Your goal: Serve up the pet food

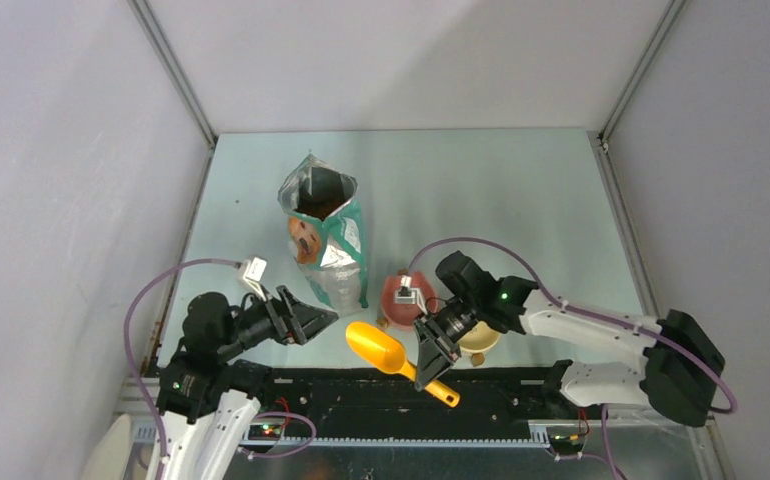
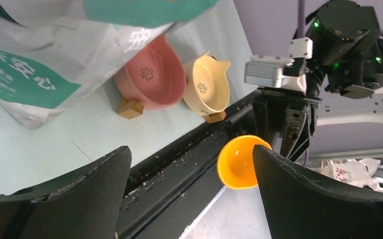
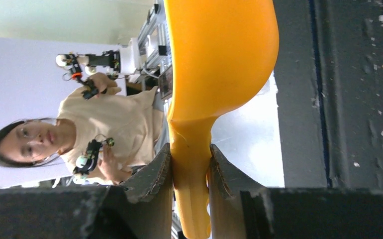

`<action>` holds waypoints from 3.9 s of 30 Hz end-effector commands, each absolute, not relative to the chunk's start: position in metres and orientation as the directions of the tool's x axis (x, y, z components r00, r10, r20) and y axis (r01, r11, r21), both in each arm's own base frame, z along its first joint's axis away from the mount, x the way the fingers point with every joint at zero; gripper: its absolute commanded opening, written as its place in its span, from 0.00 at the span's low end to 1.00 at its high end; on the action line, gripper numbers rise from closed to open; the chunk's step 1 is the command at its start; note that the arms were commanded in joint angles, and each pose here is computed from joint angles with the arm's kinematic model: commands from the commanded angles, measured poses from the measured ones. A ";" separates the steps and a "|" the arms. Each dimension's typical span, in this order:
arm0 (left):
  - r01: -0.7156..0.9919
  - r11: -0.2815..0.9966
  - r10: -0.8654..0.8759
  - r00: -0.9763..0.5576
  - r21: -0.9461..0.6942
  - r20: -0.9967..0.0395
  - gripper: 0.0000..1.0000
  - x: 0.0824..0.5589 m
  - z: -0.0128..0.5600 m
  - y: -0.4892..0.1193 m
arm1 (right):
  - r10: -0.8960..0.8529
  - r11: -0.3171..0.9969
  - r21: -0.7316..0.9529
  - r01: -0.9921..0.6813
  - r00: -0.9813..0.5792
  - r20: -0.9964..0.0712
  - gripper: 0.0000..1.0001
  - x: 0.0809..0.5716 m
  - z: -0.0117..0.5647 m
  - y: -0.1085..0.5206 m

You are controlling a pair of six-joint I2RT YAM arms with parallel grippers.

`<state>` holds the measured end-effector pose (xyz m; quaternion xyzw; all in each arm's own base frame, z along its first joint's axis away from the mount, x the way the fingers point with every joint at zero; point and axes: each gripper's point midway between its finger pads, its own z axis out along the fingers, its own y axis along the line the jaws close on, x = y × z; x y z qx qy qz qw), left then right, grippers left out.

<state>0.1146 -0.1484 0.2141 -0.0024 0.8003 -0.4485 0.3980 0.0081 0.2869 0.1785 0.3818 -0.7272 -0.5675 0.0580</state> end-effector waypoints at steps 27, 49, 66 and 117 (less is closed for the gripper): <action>0.363 0.404 -0.288 -0.820 -0.839 -0.494 0.84 0.101 0.199 -0.184 | -0.740 -0.020 0.903 -0.430 -0.601 -0.302 0.00 -0.003 0.182 0.299; 0.370 0.359 -0.191 -0.869 -0.857 -0.456 0.21 0.090 0.186 -0.193 | -0.699 -0.063 0.893 -0.445 -0.619 -0.358 0.00 0.027 0.201 0.330; 0.310 0.361 -0.419 -0.789 -0.880 -0.449 0.00 0.104 0.199 -0.179 | -0.584 0.112 0.823 -0.557 -0.707 -0.399 0.88 0.066 0.206 0.329; 0.248 0.401 -0.582 -0.674 -0.882 -0.454 0.00 0.125 0.212 -0.160 | 0.489 0.260 0.839 -0.477 -0.684 -0.541 1.00 0.145 0.245 0.291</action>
